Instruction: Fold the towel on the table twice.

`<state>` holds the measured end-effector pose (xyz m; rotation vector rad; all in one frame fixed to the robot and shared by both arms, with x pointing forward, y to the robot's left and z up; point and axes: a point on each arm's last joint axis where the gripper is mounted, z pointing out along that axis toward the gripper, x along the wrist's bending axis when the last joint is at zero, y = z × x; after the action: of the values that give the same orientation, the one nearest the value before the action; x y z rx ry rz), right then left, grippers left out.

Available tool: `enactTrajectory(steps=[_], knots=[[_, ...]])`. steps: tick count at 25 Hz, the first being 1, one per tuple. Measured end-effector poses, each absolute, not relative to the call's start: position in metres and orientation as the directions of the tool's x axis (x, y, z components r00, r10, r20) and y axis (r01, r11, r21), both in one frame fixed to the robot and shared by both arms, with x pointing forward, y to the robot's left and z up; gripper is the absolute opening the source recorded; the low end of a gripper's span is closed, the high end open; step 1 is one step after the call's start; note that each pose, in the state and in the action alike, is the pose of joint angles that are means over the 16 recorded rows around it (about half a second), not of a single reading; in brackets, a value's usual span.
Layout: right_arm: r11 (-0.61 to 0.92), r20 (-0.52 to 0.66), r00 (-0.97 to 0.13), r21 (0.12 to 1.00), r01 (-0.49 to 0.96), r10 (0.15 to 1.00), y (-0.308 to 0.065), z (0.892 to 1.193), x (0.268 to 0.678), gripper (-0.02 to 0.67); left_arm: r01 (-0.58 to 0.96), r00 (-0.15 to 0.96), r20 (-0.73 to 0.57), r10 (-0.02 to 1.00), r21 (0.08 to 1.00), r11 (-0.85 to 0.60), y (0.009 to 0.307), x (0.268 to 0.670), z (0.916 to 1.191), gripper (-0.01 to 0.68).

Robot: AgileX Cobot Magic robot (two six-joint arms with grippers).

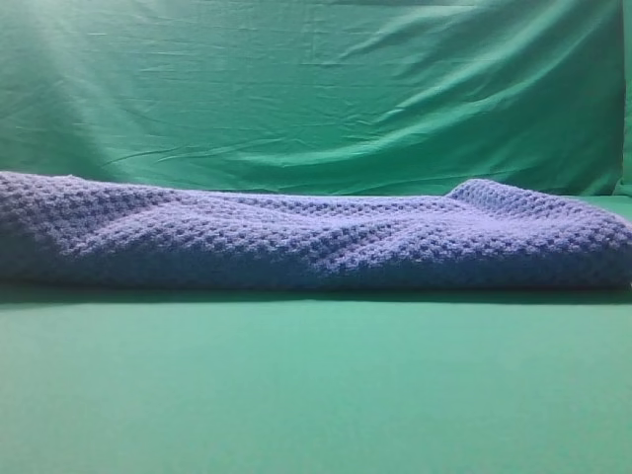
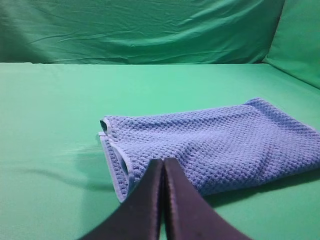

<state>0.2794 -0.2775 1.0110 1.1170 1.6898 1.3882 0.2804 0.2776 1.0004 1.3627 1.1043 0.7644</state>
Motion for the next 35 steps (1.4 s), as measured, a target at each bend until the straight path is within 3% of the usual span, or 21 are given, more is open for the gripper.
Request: enactTrajectory(steps=[16,35], knots=[[0.136,-0.055,-0.383,0.973,0.188,0.922,-0.277,0.970,0.290,0.000,0.209,0.292,-0.056,0.955,0.978,-0.006,0.282,0.290,0.959,0.000],[0.194,-0.071,-0.391,0.939,0.284,0.918,-0.278,0.944,0.289,0.000,0.232,0.294,-0.001,0.956,0.970,-0.071,0.283,0.289,0.953,0.000]])
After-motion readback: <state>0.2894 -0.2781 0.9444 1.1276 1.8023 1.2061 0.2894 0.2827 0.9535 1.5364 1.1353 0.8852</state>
